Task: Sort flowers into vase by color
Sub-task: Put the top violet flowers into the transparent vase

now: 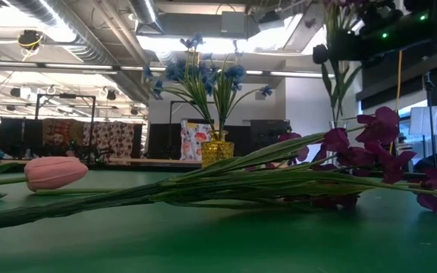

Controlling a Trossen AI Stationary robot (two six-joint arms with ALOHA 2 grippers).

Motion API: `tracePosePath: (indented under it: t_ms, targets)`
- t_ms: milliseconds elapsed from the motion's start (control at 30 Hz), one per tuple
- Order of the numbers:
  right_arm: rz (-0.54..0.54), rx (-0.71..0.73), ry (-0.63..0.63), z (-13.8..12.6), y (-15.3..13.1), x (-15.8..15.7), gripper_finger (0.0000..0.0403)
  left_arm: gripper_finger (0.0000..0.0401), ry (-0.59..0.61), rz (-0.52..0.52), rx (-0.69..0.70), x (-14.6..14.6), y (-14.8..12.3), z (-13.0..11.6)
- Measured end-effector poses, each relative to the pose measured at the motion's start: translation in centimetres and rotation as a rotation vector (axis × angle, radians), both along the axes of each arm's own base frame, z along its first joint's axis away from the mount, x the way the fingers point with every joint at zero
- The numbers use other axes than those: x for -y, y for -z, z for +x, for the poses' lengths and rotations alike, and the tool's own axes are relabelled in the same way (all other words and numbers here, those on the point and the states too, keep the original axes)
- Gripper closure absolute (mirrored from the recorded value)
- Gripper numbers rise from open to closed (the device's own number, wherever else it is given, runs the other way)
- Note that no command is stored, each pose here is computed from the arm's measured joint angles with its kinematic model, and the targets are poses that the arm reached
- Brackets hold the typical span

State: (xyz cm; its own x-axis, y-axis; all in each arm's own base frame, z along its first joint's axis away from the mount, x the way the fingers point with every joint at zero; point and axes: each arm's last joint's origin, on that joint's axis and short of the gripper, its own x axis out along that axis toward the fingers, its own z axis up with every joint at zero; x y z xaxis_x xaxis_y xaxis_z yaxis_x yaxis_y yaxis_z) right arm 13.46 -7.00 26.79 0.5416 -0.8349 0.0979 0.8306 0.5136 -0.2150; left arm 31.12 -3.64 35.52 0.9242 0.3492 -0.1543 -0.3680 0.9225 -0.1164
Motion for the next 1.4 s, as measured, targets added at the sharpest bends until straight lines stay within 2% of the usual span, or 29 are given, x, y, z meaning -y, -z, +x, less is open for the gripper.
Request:
tracePosePath:
  t_ms: [133,300,600,733,1067,1167,1333,1400]
  targets:
    - [-0.049,0.059,-0.042,-0.2,-0.8,-0.2,0.0389,0.0262,0.000,-0.001,-0.003,0.0,0.0,0.0]
    - [-0.075,0.092,-0.047,-1.1,-1.5,-0.6,0.0380,0.0262,-0.001,-0.002,-0.013,0.0,0.1,0.0]
    - [-0.132,0.187,-0.037,-4.3,-2.8,-1.8,0.0376,0.0262,-0.003,-0.015,-0.013,0.0,0.2,0.0]
    - [-0.143,0.206,-0.032,-4.9,-3.0,-2.0,0.0375,0.0262,-0.008,-0.014,-0.012,0.0,0.2,0.0]
    - [-0.107,0.120,-0.027,-3.1,-2.2,-1.3,0.0375,0.0262,-0.023,-0.013,-0.010,-0.1,0.2,-0.1]
    - [-0.109,0.104,0.019,-2.6,-2.1,-1.0,0.0374,0.0262,-0.024,-0.017,-0.009,-0.1,0.2,-0.1]
    - [-0.063,0.061,0.061,-1.6,-1.3,-0.1,0.0374,0.0262,-0.023,-0.018,-0.008,-0.1,0.2,-0.1]
    - [-0.034,0.066,0.041,-1.2,-0.9,0.4,0.0374,0.0262,-0.023,-0.019,-0.008,0.0,0.2,-0.1]
